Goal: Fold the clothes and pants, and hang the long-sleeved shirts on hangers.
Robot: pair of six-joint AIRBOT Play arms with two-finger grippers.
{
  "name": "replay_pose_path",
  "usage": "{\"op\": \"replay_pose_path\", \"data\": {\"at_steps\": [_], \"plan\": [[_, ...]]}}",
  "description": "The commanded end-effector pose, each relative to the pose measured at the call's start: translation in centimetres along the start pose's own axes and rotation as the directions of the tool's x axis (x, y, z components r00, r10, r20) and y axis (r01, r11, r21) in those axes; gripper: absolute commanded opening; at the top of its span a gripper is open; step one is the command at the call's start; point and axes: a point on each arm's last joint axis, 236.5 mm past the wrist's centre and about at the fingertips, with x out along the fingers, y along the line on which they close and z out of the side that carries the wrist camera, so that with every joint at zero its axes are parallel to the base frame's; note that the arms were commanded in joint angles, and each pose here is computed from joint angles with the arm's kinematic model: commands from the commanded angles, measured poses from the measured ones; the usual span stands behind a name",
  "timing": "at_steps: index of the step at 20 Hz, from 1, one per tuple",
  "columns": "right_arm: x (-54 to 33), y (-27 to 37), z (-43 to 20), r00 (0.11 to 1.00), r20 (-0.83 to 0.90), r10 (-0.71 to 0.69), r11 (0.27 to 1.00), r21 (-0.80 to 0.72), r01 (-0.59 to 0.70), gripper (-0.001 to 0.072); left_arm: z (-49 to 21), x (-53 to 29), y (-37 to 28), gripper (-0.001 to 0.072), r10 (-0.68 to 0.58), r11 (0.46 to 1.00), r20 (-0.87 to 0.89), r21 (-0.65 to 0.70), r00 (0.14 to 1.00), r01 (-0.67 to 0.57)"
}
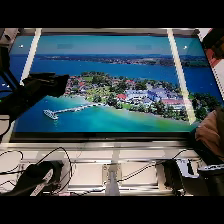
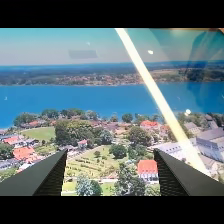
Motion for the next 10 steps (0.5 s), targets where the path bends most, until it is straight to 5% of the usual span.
{"op": "replay_pose_path", "data": {"at_steps": [1, 3, 4, 6, 9, 10], "plan": [[-0.1, -0.4, 0.5, 1.000, 0.019, -0.008, 1.000, 0.029, 0.008, 0.0686, 0.0, 0.0, 0.1, 0.0591, 0.003, 1.000, 0.001, 0.003, 1.000, -0.003], [-0.1, 0.5, 0.4, 0.999, 0.017, 0.033, 0.999, 0.038, -0.033, 0.0683, 0.0, 0.0, 0.1, 0.0590, 0.003, 1.000, 0.001, 0.002, 1.000, -0.003], [-0.2, 2.2, 0.6, 0.995, 0.025, 0.101, 0.994, 0.046, -0.102, 0.0609, 0.0, 0.0, 0.1, 0.0590, 0.003, 1.000, 0.001, 0.002, 1.000, -0.003], [-1.2, 7.9, 0.6, 0.955, 0.041, 0.294, 0.953, -0.083, -0.290, 0.0249, 0.0, 0.0, 0.1, 0.0590, 0.003, 1.000, 0.001, 0.002, 1.000, -0.003], [-6.0, 20.3, -4.0, 0.767, -0.066, 0.638, 0.665, -0.456, -0.592, 0.0044, 0.0, 0.0, 0.1, 0.0590, 0.002, 1.000, 0.001, 0.002, 1.000, -0.002], [-8.2, 23.8, -6.7, 0.694, -0.128, 0.709, 0.536, -0.542, -0.648, 0.0044, 0.0, 0.0, 0.1, 0.0591, 0.003, 1.000, 0.001, 0.002, 1.000, -0.003]]}}
